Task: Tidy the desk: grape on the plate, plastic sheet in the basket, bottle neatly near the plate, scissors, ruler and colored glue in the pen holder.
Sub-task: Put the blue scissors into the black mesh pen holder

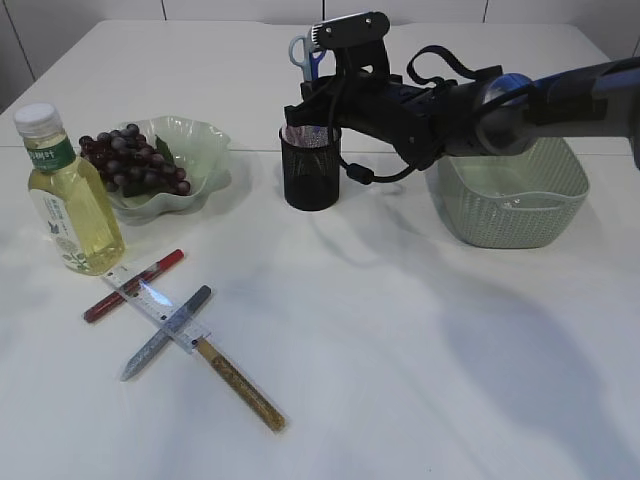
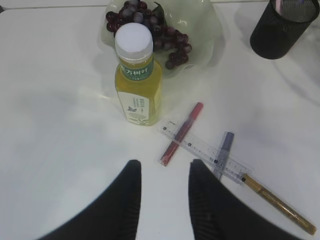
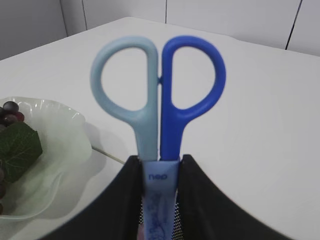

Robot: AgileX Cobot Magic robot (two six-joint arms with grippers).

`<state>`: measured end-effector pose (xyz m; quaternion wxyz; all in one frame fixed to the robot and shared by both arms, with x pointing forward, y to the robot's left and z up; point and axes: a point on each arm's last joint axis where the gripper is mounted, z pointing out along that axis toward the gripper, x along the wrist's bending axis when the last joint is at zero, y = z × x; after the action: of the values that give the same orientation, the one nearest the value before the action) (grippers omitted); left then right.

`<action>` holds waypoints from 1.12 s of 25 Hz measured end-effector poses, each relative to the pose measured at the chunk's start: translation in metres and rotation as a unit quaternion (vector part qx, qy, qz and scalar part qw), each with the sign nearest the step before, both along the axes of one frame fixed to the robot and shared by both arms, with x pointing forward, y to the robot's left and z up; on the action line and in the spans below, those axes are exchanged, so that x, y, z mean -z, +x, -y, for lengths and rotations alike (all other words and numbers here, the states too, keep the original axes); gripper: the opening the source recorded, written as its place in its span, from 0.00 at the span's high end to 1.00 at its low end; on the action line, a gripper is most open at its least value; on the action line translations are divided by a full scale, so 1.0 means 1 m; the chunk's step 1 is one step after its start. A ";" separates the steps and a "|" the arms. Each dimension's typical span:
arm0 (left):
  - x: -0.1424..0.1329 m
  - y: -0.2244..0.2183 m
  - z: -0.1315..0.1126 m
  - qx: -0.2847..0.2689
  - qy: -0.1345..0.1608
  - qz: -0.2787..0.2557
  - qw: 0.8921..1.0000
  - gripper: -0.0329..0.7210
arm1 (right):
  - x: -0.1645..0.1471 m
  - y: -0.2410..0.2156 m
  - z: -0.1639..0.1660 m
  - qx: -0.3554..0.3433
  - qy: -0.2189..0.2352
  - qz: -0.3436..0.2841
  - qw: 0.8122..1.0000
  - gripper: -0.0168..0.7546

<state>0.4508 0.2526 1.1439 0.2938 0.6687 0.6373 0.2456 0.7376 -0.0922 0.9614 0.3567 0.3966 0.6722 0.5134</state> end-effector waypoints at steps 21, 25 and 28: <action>-0.001 0.001 0.000 0.001 -0.001 0.004 1.000 0.64 | 0.014 -0.002 -0.004 -0.006 -0.018 -0.024 1.000 0.71; -0.001 0.001 0.001 0.002 -0.007 0.010 1.000 0.64 | 0.015 -0.002 -0.004 -0.005 -0.019 -0.029 0.999 0.67; -0.001 0.001 0.002 0.002 -0.013 0.009 1.000 0.64 | 0.015 -0.002 -0.004 -0.001 -0.010 -0.038 0.999 0.59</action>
<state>0.4519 0.2506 1.1452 0.3088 0.6641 0.6363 0.2421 0.7357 -0.0884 0.9461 0.3344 0.4114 0.6907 0.4918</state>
